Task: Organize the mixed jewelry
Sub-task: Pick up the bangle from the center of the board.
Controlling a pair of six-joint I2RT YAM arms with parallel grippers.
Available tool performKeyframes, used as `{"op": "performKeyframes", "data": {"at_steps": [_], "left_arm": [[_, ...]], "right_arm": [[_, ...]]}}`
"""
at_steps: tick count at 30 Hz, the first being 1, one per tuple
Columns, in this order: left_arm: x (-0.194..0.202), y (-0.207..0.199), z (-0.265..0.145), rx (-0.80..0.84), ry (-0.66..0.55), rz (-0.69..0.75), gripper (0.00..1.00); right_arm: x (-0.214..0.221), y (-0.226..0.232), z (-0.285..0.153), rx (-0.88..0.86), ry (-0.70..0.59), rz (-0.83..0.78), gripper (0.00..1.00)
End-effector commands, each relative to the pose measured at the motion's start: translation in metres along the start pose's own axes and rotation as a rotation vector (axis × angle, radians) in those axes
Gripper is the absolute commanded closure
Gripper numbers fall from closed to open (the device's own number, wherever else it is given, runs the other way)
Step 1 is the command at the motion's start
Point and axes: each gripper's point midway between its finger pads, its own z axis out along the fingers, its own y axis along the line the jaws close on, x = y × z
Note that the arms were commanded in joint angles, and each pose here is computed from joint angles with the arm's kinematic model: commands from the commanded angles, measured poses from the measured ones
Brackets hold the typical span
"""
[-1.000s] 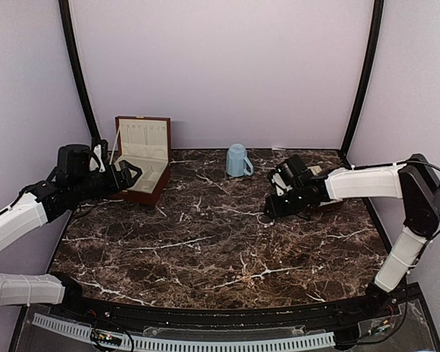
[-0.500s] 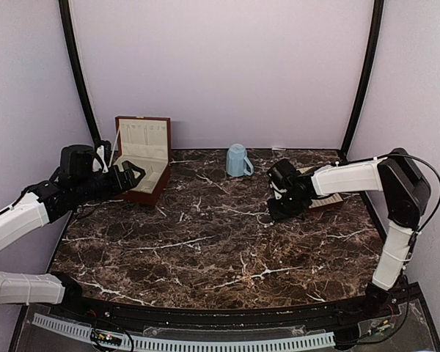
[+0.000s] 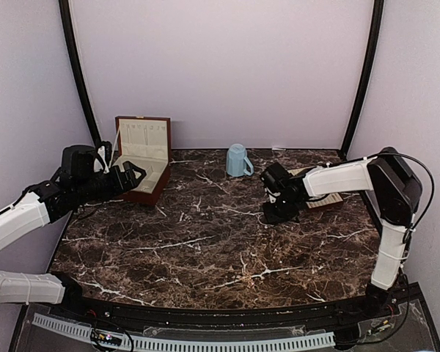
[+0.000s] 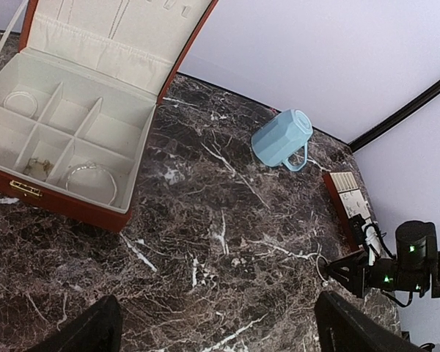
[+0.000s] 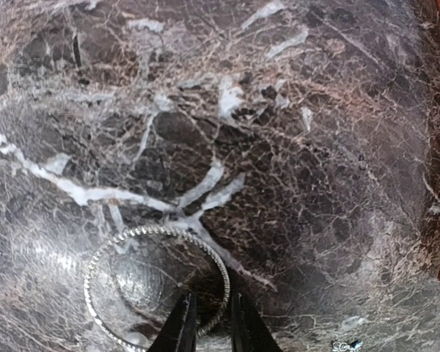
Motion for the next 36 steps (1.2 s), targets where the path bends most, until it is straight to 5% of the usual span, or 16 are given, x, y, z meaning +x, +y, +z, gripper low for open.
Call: {"op": "performKeyframes", "data": {"at_steps": [1, 11, 15, 26, 36], "left_arm": [[-0.007, -0.005, -0.003, 0.007, -0.027, 0.001, 0.06], [-0.007, -0.004, -0.001, 0.003, -0.026, 0.0, 0.06], [-0.008, -0.005, -0.001, 0.006, -0.027, 0.004, 0.06], [-0.002, -0.008, 0.004, 0.034, -0.019, -0.024, 0.06], [0.054, -0.069, 0.047, 0.185, 0.126, -0.073, 0.07]], "right_arm": [[-0.006, 0.0, 0.0, 0.031, -0.012, 0.051, 0.83], [0.003, 0.003, 0.01, 0.021, 0.023, 0.11, 0.89], [0.001, 0.013, 0.01, -0.029, 0.021, 0.117, 1.0], [-0.02, 0.084, -0.007, -0.241, -0.049, 0.085, 1.0], [-0.032, 0.143, -0.022, -0.376, -0.103, 0.046, 1.0]]}}
